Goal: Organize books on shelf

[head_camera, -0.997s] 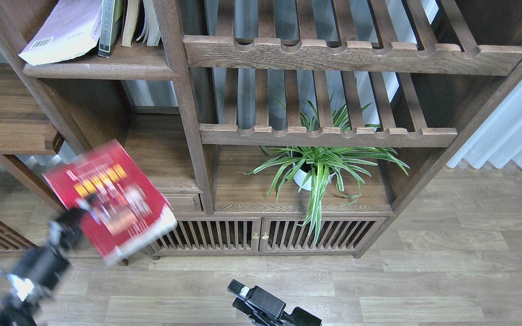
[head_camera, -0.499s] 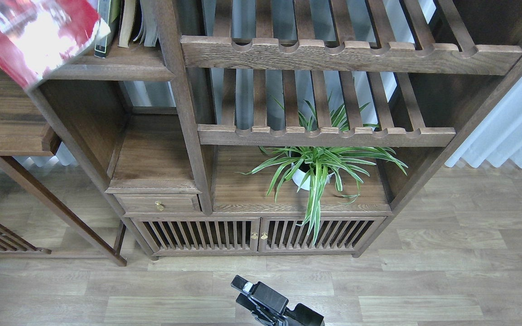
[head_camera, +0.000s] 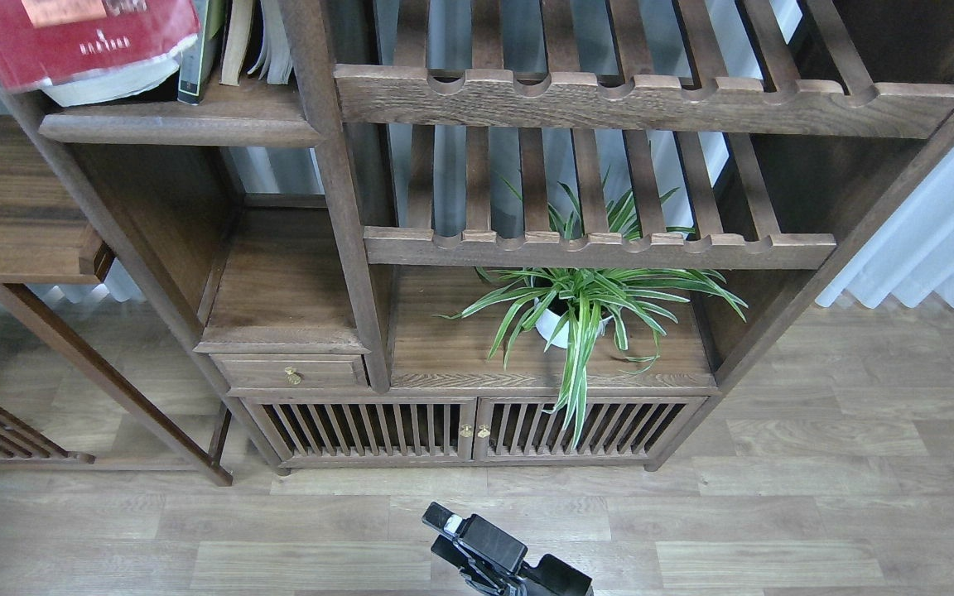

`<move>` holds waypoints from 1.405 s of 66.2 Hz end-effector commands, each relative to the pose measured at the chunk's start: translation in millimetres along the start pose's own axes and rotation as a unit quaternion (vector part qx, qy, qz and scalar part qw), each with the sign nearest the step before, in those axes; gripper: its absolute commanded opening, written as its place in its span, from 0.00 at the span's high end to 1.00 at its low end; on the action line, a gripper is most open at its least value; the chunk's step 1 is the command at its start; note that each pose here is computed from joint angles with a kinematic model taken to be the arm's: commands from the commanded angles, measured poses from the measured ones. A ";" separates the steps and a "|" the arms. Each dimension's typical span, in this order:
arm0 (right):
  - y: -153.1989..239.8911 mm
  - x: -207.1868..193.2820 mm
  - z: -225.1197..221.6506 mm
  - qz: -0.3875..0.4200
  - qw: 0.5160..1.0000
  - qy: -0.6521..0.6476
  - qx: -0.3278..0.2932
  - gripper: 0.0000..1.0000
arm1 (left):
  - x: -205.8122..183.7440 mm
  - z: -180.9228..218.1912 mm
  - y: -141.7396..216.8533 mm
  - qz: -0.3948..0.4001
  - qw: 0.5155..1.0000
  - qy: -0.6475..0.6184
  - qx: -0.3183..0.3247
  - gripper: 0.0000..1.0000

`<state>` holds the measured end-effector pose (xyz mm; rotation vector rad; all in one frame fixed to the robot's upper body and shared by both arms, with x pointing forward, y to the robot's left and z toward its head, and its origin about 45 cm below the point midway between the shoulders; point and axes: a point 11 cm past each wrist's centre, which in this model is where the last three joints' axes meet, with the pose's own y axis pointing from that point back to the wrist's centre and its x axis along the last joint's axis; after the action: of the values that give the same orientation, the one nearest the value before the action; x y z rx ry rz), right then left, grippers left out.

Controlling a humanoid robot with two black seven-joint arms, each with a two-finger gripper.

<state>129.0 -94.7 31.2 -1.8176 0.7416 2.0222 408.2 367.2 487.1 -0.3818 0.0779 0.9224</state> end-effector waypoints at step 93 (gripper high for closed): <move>-23.8 -45.6 -86.2 -0.057 0.990 0.063 0.113 0.02 | 46.9 -26.9 -87.8 0.095 0.988 -0.012 0.117 0.99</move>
<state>193.1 -113.3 54.8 -1.8124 0.8317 1.7788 500.2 355.1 493.6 -0.1803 0.1695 1.0873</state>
